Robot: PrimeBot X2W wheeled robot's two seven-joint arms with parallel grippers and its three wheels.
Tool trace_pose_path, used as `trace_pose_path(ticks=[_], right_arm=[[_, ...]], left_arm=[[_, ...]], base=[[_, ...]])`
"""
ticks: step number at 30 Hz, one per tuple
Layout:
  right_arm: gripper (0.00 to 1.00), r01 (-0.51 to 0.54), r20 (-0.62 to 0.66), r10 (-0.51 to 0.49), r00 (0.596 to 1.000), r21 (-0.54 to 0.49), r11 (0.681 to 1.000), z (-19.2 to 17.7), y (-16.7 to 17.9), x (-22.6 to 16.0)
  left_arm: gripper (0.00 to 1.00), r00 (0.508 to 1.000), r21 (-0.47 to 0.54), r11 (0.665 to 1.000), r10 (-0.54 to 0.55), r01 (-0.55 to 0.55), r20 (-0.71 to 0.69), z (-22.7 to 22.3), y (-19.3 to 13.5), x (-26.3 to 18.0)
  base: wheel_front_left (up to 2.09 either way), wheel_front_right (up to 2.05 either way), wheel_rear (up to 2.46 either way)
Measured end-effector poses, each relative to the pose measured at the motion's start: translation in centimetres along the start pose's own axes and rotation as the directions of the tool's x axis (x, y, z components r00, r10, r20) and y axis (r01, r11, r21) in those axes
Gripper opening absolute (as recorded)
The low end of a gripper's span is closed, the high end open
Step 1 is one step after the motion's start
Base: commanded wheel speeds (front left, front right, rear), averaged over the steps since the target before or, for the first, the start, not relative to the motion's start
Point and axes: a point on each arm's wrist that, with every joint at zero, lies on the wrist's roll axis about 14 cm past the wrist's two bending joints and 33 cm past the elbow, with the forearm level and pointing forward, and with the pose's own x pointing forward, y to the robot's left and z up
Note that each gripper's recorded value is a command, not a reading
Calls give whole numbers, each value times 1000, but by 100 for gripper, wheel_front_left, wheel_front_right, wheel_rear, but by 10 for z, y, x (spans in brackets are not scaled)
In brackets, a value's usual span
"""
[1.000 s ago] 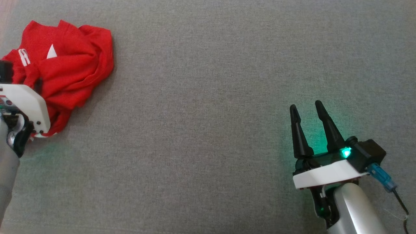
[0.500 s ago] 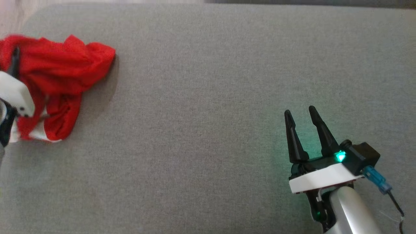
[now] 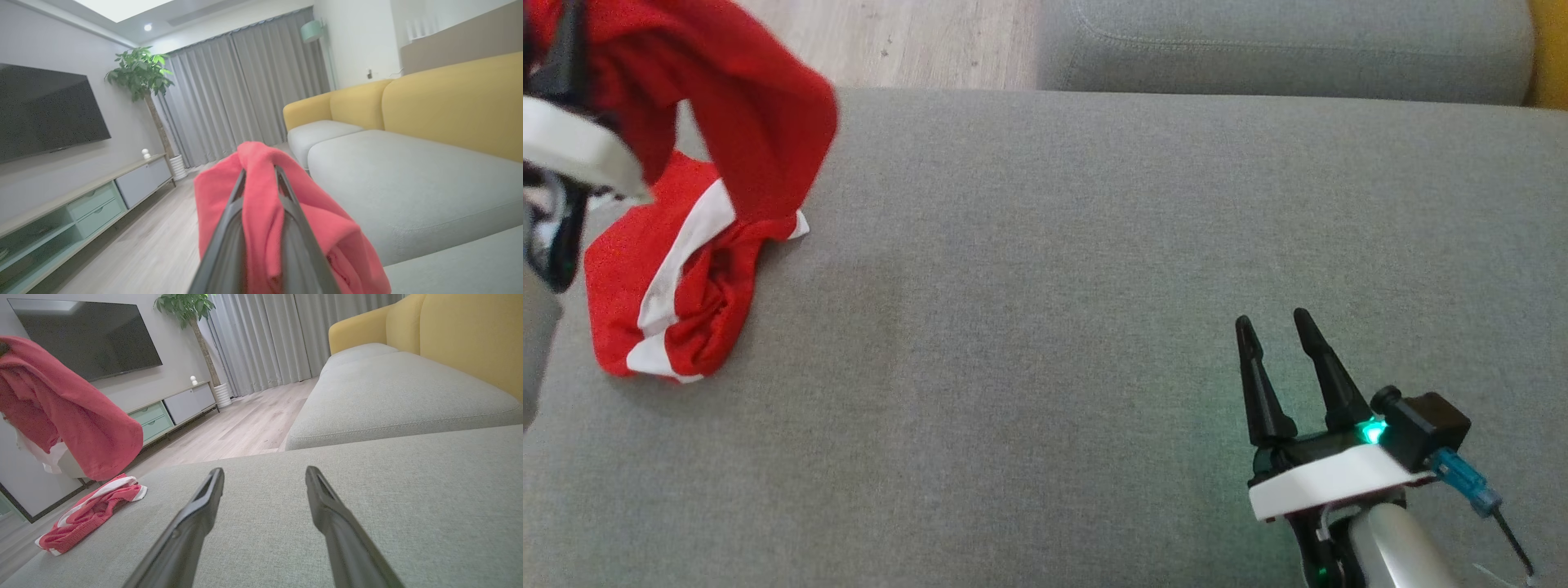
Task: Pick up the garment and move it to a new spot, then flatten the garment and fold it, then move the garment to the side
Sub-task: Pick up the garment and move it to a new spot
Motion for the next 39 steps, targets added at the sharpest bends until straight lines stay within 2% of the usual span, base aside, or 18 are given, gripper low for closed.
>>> trace_pose_path(ticks=[4, 8, 18, 27, 35, 36, 37, 39], right_arm=[[100, 7, -6, -7, 1000, -1, 1000, -1, 0, -7], [100, 13, -14, -13, 1000, -1, 1000, -4, 0, -13], [100, 85, 14, -85, 996, 8, 996, 5, -20, -26], [100, 188, 39, -189, 981, 17, 982, 12, -47, -47], [100, 315, 103, -314, 944, 11, 949, 35, -84, -69], [100, 334, 105, -334, 937, 16, 942, 35, -89, -73], [100, 352, 106, -352, 930, 19, 936, 36, -93, -78], [100, 378, 106, -378, 920, 23, 926, 36, -100, -84]], left_arm=[[0, 988, -19, 996, -87, 90, 124, 38, -40, 6], [0, 972, -37, 986, -152, 161, 176, 53, -70, 7], [0, 908, -130, 917, -337, 376, 249, 78, -175, 8], [0, 806, -144, 802, -537, 579, 248, 77, -287, 5], [0, 685, -202, 655, -706, 729, 181, 38, -390, -17], [45, 678, -221, 643, -714, 734, 174, 32, -398, -19], [100, 673, -245, 631, -720, 736, 168, 27, -406, -20], [100, 661, -264, 613, -732, 745, 166, 21, -419, -22]], base=[[0, 0, 0], [0, 0, 0], [0, 0, 0], [0, 0, 0], [0, 0, 0], [0, 0, 0], [0, 0, 0], [0, 0, 0]])
